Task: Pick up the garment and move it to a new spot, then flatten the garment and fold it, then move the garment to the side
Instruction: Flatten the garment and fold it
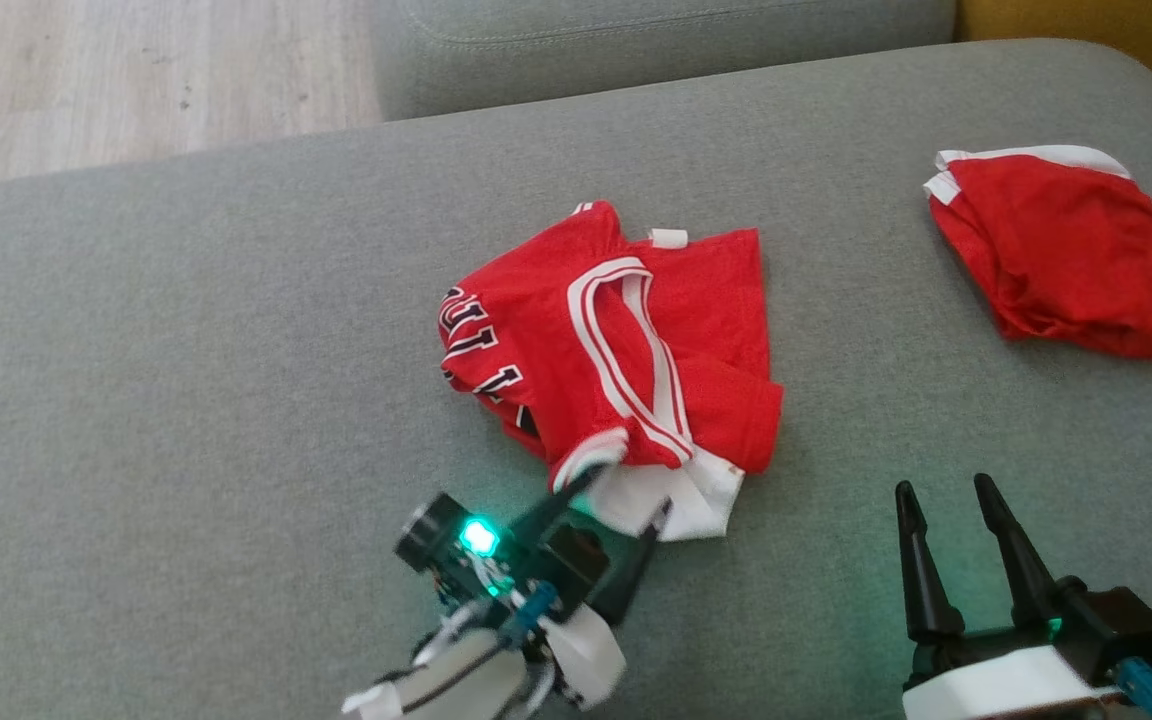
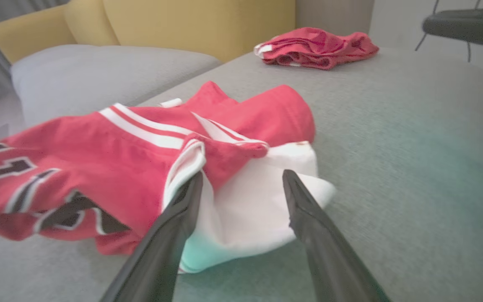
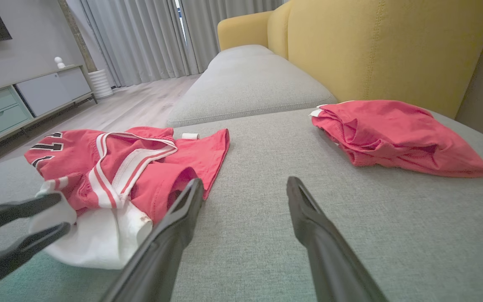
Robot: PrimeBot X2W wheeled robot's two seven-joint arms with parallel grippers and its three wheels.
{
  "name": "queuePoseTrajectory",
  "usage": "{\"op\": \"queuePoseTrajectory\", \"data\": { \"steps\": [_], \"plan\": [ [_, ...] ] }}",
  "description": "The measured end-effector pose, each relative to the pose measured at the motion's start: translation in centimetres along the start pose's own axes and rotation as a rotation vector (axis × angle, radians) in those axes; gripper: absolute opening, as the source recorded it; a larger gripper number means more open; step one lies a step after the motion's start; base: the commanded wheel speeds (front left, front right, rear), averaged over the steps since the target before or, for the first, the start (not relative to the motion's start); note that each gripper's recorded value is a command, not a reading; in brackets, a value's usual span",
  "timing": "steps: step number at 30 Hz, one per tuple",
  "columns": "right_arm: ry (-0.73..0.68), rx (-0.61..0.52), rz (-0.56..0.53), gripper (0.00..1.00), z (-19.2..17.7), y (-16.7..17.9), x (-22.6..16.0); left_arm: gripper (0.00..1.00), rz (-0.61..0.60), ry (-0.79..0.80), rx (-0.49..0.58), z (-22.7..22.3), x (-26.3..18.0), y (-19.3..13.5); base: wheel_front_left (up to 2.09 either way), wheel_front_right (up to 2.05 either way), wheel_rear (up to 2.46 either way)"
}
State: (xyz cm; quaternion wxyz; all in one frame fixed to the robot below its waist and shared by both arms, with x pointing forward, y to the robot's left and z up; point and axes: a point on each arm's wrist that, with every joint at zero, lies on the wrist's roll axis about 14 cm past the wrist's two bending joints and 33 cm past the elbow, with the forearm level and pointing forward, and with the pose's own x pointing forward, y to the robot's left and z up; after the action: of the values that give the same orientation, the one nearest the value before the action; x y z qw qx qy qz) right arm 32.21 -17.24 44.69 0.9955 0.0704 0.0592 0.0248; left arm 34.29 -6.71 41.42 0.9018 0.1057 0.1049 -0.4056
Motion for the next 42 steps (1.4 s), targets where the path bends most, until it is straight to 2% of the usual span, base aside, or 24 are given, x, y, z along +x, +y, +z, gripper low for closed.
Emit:
{"op": "queuePoseTrajectory", "data": {
  "steps": [3, 7, 11, 17, 25, 26, 27, 30, 34, 39, 42],
  "plan": [
    [0.002, 0.0, 0.008, 1.0, -0.1, 0.2, 0.2, 1.0, 0.073, -0.023, 0.014, 0.6, -0.1, 2.2, 0.0, 0.0, 0.0],
    [-0.002, 0.003, 0.02, 1.0, 0.1, 0.6, 0.4, 1.0, 0.107, -0.008, 0.013, 0.0, -0.7, 3.6, 0.0, 0.0, 0.0],
    [-0.011, 0.002, 0.026, 1.0, 0.3, 0.7, 0.6, 1.0, 0.087, 0.042, 0.001, -1.6, -1.1, 3.3, 0.0, 0.0, 0.0],
    [-0.016, 0.002, 0.023, 1.0, 0.5, 0.7, 0.7, 1.0, 0.07, 0.205, -0.004, -6.1, -2.1, 3.0, 0.0, 0.0, 0.0],
    [-0.007, 0.003, 0.006, 1.0, 0.2, 0.2, 0.4, 1.0, 0.063, 0.192, -0.018, -5.7, -1.1, 3.2, 0.0, 0.0, 0.0],
    [-0.008, 0.003, 0.005, 1.0, 0.3, 0.2, 0.4, 0.25, 0.064, 0.184, -0.015, -5.4, -1.0, 3.2, 0.0, 0.0, 0.0],
    [-0.009, 0.002, 0.004, 1.0, 0.3, 0.1, 0.4, 0.0, 0.068, 0.172, -0.017, -5.0, -0.9, 3.2, 0.0, 0.0, 0.0],
    [-0.019, 0.001, 0.003, 1.0, 0.6, 0.1, 0.3, 0.0, 0.077, 0.092, -0.014, -2.5, -0.3, 3.0, 0.0, 0.0, 0.0],
    [-0.035, -0.001, 0.015, 1.0, 1.0, 0.4, 0.5, 0.0, 0.12, -0.185, -0.007, 6.7, 0.7, 3.7, 0.0, 0.0, 0.0],
    [-0.061, 0.003, 0.041, 1.0, 1.8, 1.2, 0.4, 0.0, 0.259, -0.557, -0.151, 18.4, -2.5, 9.1, 0.0, 0.0, 0.0],
    [-0.076, 0.006, 0.053, 1.0, 2.2, 1.6, 0.3, 0.0, 0.335, -0.688, -0.262, 21.2, -5.5, 12.6, 0.0, 0.0, 0.0]
  ]
}}
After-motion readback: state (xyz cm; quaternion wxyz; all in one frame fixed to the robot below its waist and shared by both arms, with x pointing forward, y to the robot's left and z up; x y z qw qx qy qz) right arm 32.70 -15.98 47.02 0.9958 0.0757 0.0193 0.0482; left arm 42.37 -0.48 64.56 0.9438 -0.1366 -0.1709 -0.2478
